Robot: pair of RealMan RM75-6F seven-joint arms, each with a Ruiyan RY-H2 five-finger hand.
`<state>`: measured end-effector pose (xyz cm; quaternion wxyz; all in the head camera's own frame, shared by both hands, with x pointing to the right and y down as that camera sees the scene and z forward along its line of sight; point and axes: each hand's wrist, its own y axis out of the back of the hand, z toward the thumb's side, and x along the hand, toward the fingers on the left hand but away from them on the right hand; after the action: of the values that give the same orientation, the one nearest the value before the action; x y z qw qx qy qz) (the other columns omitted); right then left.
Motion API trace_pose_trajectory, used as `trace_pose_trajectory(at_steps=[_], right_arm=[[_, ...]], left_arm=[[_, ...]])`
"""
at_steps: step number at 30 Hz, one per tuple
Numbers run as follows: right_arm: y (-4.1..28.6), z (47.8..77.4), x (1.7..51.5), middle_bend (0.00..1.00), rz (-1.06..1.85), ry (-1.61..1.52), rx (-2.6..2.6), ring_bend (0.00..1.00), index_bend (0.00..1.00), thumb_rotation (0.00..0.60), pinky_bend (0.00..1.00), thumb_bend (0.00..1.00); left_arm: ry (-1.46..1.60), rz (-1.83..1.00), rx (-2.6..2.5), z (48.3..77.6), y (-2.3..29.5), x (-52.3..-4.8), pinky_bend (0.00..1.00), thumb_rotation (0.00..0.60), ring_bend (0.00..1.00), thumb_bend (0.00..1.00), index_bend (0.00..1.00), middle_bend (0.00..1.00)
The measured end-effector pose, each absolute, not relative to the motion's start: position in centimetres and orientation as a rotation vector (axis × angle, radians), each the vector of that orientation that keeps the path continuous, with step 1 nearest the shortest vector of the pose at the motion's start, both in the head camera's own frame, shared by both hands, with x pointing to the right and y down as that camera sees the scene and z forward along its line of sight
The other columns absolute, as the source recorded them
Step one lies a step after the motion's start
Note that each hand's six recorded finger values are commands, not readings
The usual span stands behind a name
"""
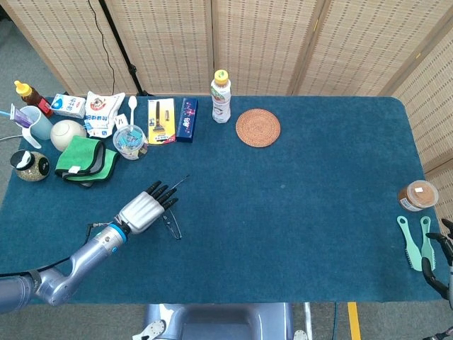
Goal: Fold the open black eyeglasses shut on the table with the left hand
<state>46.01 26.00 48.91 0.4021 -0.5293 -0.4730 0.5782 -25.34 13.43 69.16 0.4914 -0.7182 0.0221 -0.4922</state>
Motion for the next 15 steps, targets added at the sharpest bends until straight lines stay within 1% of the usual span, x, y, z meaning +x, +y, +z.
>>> trace_pose_trajectory(at_steps=[3, 9, 15], right_arm=[[25.9, 49.1, 45.9, 0.14, 1.46, -1.194, -1.343, 0.27, 0.32, 0.6, 0.43, 0.43], [25.7, 49.2, 45.7, 0.14, 1.454, -1.19, -1.35, 0.27, 0.32, 0.6, 0.43, 0.43], [25.8, 49.2, 45.8, 0.14, 1.454, -1.19, -1.348, 0.27, 0.32, 0.6, 0.43, 0.43]], left_arm=[[0.088, -1.233, -1.759, 69.2, 12.9, -26.2, 0.0, 0.6, 0.0, 0.24, 0.11, 0.0], [0.165, -1.294, -1.849, 69.3, 12.3, -27.0, 0.02, 0.6, 0.0, 0.24, 0.04, 0.0], [0.209, -1.313, -1.868, 69.2, 11.8, -27.4, 0.02, 0.594, 0.0, 0.24, 0.04, 0.0]])
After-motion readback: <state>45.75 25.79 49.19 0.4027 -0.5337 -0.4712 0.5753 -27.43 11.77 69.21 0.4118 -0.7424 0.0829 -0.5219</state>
